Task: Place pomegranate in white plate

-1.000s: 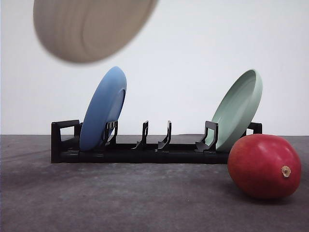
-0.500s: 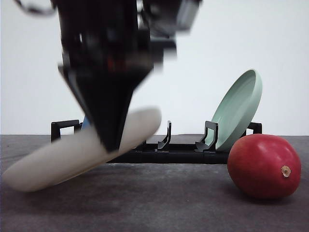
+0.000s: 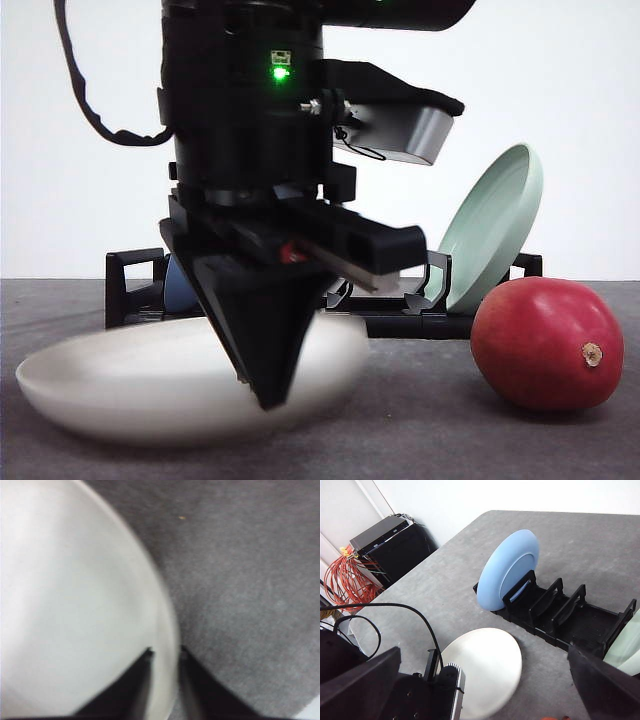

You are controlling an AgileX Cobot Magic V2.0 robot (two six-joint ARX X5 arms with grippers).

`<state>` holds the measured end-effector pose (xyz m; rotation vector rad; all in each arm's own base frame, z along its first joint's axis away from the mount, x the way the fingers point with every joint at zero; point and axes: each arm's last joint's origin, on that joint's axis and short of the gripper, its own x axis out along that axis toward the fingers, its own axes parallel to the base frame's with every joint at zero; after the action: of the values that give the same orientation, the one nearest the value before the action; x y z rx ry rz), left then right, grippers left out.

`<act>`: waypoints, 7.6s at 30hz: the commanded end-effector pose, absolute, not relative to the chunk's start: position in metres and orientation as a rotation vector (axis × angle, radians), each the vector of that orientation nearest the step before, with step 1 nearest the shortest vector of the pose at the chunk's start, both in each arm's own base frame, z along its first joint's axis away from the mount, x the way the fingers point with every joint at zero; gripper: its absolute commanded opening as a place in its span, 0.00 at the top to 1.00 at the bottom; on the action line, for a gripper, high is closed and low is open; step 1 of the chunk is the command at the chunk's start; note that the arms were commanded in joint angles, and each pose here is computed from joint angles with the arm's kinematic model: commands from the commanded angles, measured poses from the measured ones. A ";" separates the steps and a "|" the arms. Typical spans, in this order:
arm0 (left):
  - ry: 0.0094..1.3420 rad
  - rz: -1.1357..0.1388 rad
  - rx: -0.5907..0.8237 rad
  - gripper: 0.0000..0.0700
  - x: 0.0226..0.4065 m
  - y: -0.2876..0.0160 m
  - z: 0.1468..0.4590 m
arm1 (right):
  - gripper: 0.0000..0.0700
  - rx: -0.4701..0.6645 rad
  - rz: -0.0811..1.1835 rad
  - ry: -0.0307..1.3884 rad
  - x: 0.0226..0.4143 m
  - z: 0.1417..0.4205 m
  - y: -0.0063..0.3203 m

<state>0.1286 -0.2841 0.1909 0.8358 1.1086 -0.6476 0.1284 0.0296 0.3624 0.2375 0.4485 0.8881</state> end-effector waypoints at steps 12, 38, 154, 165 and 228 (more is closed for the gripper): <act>0.968 -0.659 0.593 0.08 0.123 -0.270 0.248 | 0.00 0.234 0.837 0.482 0.131 0.362 0.029; 0.578 -0.880 0.186 0.09 0.051 -0.107 0.382 | 0.00 0.203 0.793 0.928 0.172 0.313 0.060; 0.607 -0.844 0.091 0.09 0.043 -0.087 0.384 | 0.00 -0.199 0.971 1.134 0.249 0.326 0.236; 0.583 -0.844 0.069 0.09 0.044 -0.089 0.386 | 0.00 -0.148 0.892 0.852 0.139 0.411 0.118; 0.207 -0.180 -0.029 1.00 0.083 -0.037 0.331 | 1.00 0.046 0.750 0.406 0.042 0.353 0.037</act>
<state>0.0809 -0.0376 0.3324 -0.1077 0.2489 -0.1938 0.0426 0.0371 0.3506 0.0488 0.4192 0.7417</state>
